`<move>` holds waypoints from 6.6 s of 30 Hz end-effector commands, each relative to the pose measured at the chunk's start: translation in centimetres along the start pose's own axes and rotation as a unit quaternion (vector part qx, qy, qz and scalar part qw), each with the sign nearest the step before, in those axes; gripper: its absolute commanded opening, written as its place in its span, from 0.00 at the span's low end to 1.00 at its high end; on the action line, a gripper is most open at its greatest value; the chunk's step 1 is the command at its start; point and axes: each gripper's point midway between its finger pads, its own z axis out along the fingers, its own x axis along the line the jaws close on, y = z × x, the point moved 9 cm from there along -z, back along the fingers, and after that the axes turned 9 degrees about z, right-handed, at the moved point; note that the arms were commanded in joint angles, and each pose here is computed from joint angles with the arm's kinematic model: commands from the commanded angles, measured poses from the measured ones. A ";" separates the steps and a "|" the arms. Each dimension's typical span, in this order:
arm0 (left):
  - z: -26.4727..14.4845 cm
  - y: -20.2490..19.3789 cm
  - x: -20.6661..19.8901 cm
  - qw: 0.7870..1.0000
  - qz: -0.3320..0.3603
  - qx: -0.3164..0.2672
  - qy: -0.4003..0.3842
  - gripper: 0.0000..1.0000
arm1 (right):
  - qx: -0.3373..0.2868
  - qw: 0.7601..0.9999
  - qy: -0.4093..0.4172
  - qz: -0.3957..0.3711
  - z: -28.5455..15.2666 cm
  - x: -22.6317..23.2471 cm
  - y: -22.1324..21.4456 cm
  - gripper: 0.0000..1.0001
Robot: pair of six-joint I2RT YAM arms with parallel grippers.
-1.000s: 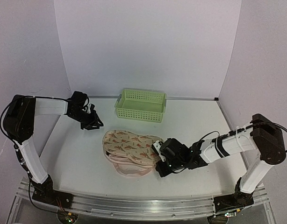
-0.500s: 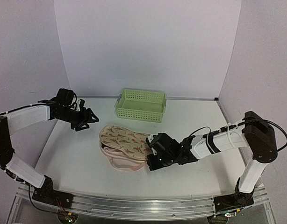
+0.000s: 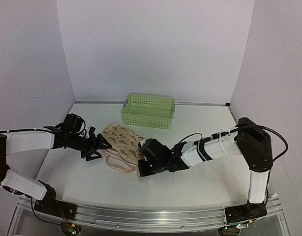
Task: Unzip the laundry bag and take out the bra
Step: Adjust the laundry bag at the center of the board, then hold the laundry bag at the center of the board, then unzip the zipper of the laundry bag, then adjust the laundry bag at the center of the board, then hold the laundry bag at the center of the board, then unzip the zipper of the laundry bag.
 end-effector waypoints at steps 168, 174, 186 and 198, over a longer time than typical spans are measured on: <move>5.2 -1.5 2.3 0.992 -0.114 -0.020 -0.049 0.53 | -0.029 0.992 0.122 -0.024 1.7 6.0 1.7 0.00; 5.2 -1.7 2.5 0.993 -0.109 -0.021 -0.047 0.12 | -0.028 0.992 0.123 -0.022 1.5 6.0 1.7 0.00; 5.5 -1.5 1.5 0.996 -0.049 0.009 -0.079 0.00 | -0.025 0.997 0.056 -0.055 0.2 2.2 -0.4 0.00; 5.4 -2.0 1.2 0.995 0.019 0.053 -0.083 0.00 | -0.036 0.991 0.002 -0.128 -2.1 -2.3 -1.2 0.00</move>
